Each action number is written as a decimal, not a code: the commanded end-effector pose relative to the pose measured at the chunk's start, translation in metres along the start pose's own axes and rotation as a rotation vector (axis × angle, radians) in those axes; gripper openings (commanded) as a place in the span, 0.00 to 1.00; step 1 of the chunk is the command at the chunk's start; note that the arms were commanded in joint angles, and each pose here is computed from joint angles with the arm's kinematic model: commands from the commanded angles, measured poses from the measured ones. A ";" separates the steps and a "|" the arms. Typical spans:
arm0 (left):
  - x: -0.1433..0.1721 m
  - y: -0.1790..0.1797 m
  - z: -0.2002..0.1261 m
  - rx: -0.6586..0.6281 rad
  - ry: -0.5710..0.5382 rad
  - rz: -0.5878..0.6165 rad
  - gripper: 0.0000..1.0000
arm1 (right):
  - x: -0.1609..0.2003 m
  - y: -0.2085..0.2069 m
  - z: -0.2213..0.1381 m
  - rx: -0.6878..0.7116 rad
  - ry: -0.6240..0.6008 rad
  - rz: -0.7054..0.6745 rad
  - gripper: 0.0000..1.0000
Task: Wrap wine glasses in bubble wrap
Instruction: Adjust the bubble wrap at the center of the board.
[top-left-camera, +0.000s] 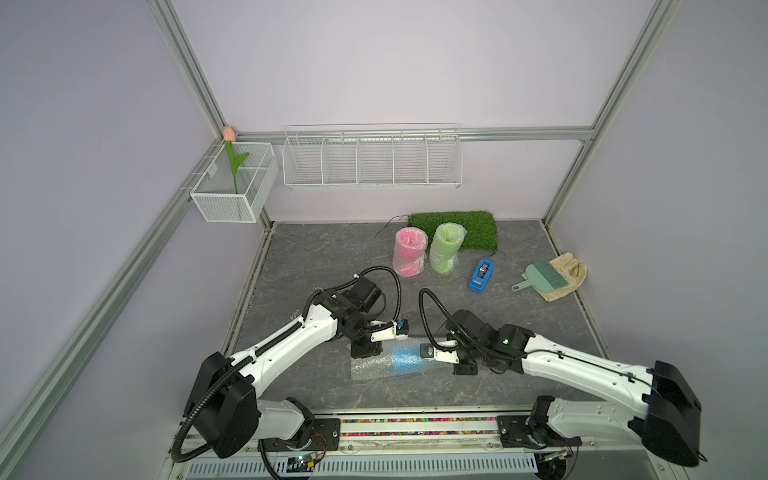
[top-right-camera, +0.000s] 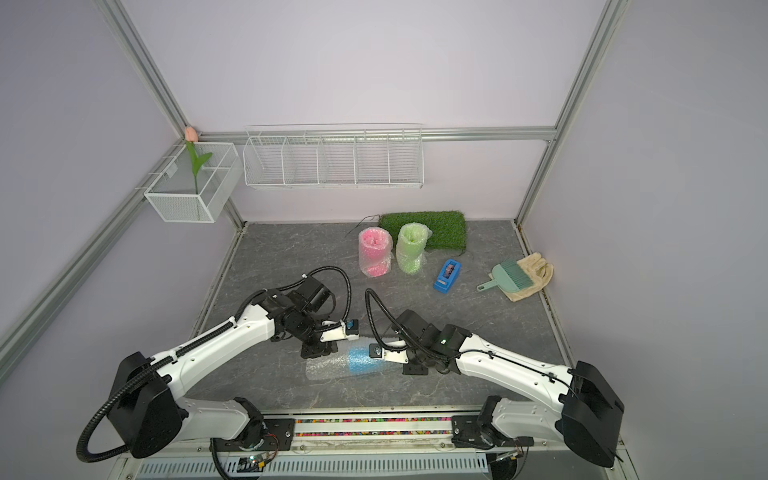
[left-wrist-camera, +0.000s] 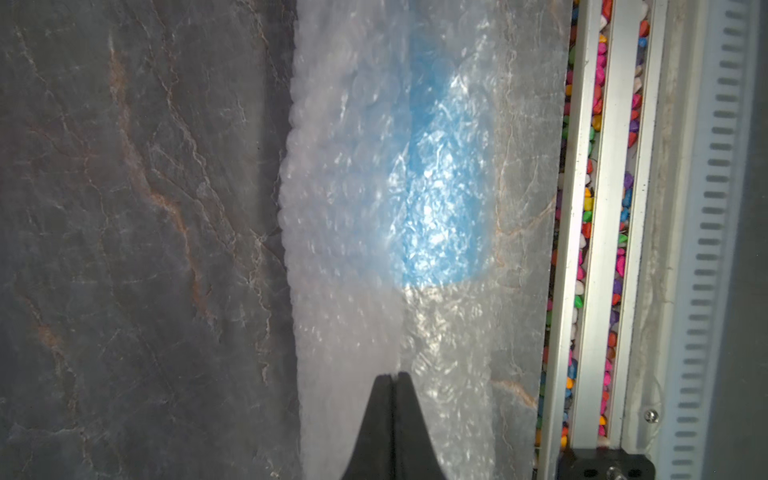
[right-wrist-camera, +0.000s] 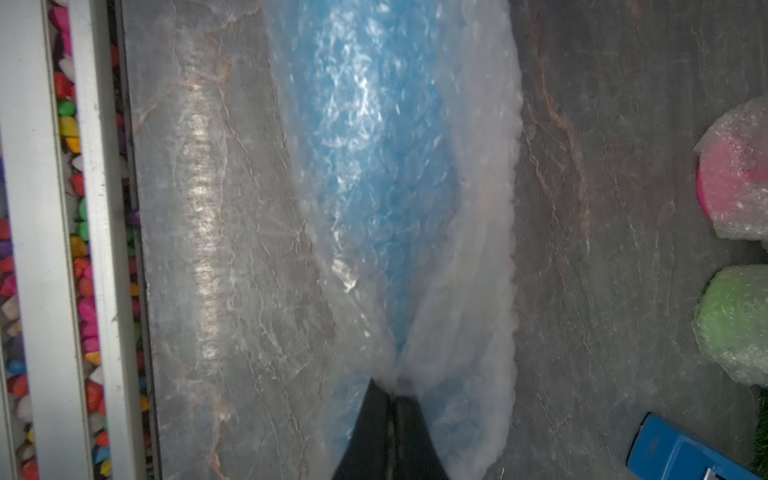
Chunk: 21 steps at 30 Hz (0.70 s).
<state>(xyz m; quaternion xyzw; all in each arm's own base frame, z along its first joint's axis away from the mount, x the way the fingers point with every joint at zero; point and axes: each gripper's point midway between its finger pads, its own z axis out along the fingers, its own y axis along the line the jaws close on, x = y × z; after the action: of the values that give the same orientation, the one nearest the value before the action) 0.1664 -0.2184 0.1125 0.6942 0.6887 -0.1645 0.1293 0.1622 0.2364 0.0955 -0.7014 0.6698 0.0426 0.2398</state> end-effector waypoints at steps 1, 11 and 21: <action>-0.005 -0.006 0.000 0.015 -0.038 -0.009 0.23 | -0.010 -0.004 -0.005 0.000 -0.036 0.000 0.07; -0.017 0.009 -0.001 -0.031 -0.064 0.051 0.75 | -0.019 0.005 -0.011 -0.043 -0.100 -0.034 0.07; -0.009 0.013 0.009 -0.015 -0.005 0.138 0.68 | -0.021 0.012 -0.012 -0.066 -0.107 -0.062 0.07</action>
<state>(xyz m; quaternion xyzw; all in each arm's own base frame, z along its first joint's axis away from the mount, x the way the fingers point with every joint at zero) 0.1778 -0.2278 0.1077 0.7164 0.6622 -0.1540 0.1567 0.1500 0.2445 0.0985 -0.7154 0.6518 0.0803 0.2384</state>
